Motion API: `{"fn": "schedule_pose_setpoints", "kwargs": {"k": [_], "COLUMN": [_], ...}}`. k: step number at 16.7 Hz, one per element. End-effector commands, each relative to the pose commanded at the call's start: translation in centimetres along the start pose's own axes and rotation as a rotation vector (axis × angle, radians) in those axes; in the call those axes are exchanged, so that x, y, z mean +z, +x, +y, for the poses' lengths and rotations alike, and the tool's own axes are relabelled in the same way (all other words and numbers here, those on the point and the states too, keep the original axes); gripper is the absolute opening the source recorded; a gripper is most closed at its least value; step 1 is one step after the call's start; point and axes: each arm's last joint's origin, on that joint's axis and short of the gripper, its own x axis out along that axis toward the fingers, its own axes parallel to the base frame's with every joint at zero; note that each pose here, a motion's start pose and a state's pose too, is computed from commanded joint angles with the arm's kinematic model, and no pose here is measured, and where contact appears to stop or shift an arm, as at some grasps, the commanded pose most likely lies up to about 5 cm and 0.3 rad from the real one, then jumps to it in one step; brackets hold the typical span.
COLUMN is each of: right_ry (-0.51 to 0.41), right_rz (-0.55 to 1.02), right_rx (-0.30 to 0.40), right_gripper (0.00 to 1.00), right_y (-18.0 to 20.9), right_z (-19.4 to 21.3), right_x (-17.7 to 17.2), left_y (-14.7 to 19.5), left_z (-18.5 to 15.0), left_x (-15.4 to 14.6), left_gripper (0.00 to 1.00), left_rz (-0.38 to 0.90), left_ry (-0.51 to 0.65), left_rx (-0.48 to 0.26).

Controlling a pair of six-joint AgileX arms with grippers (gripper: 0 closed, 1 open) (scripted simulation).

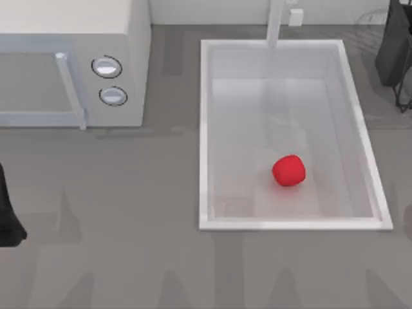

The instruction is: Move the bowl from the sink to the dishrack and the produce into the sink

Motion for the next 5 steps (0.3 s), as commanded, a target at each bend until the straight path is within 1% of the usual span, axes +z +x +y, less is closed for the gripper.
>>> {"fn": "schedule_pose_setpoints", "kwargs": {"k": [3,5], "right_ry": [-0.018,-0.02], "right_rz": [0.005,0.006], "right_rx": [0.032,0.036], "right_gripper": [1.0,1.0], "right_y": [-0.37,-0.39], "right_z": [-0.04,-0.03], "right_x": [-0.79,-0.88], "left_y": [0.0,0.0], "left_z": [0.0,0.0], "left_x": [0.0,0.0], "left_gripper": [1.0,1.0], "left_rz": [0.0,0.0], "left_ry": [0.0,0.0], "left_rx": [0.0,0.0]}}
